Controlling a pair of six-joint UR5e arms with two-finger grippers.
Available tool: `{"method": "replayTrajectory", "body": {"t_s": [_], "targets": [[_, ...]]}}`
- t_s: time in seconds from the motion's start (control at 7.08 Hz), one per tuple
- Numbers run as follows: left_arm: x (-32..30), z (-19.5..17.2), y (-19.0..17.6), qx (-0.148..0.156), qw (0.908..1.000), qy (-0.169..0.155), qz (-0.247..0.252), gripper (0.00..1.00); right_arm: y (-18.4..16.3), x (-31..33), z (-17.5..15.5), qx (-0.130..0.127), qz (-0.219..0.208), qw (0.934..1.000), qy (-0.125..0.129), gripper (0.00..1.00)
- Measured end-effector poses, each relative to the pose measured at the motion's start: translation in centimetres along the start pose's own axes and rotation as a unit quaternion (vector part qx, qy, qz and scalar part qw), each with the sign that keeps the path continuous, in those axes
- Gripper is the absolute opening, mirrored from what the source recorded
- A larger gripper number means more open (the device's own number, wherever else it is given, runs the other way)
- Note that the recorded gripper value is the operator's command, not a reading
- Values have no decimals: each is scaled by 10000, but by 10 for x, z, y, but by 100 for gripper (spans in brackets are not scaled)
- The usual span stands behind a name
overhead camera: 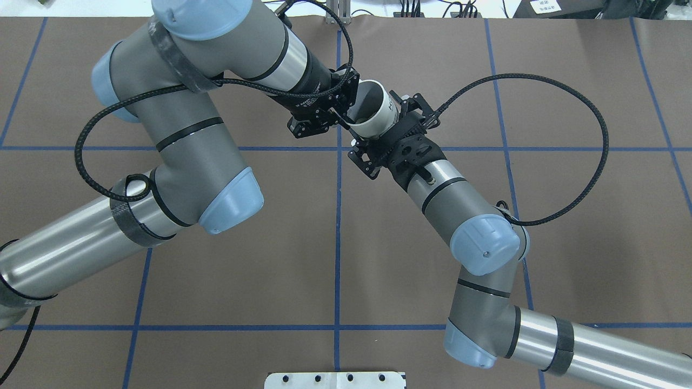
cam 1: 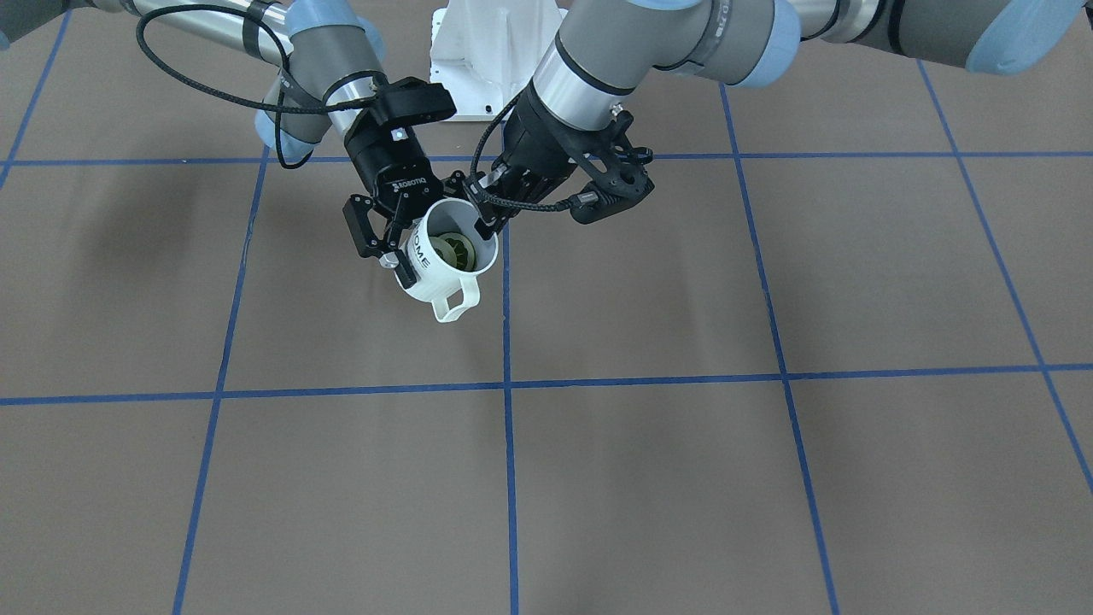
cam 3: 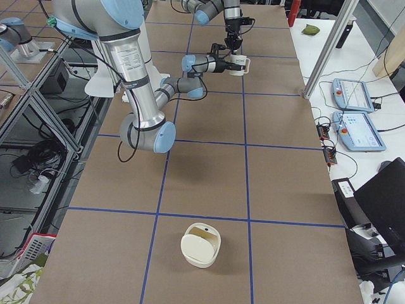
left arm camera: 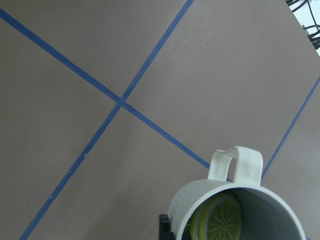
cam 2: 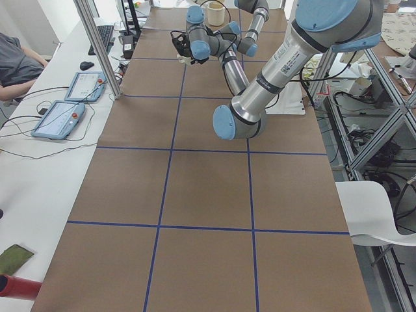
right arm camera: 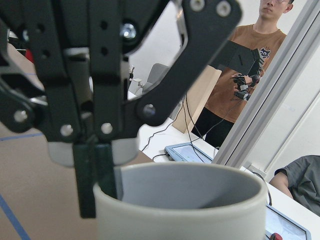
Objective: Left arm hands cup to right arm to dump lemon
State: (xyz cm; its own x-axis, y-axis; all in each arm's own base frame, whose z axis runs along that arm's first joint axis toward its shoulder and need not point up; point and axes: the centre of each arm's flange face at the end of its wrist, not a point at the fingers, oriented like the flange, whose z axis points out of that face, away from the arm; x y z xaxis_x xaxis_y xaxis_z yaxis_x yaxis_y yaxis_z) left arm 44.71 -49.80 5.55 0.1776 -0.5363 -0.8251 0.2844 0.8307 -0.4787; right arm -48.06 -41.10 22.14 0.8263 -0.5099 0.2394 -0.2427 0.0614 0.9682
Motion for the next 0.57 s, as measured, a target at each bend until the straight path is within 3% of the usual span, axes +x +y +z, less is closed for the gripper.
{"method": "replayTrajectory", "body": {"t_s": [0.14, 0.28, 0.42, 0.57], "targets": [[0, 0, 0, -3, 10000, 0, 4, 0, 0, 0, 0, 3, 2, 10000, 8, 84], [0, 0, 1, -8, 10000, 3, 12, 31, -1, -1, 0, 10, 9, 10000, 17, 67], [0, 0, 1, -12, 10000, 12, 49, 99, -2, -2, 0, 19, 32, 10000, 16, 23], [0, -1, 2, -26, 9999, 24, 110, 100, -3, -2, -1, 34, 69, 10000, 14, 10]]}}
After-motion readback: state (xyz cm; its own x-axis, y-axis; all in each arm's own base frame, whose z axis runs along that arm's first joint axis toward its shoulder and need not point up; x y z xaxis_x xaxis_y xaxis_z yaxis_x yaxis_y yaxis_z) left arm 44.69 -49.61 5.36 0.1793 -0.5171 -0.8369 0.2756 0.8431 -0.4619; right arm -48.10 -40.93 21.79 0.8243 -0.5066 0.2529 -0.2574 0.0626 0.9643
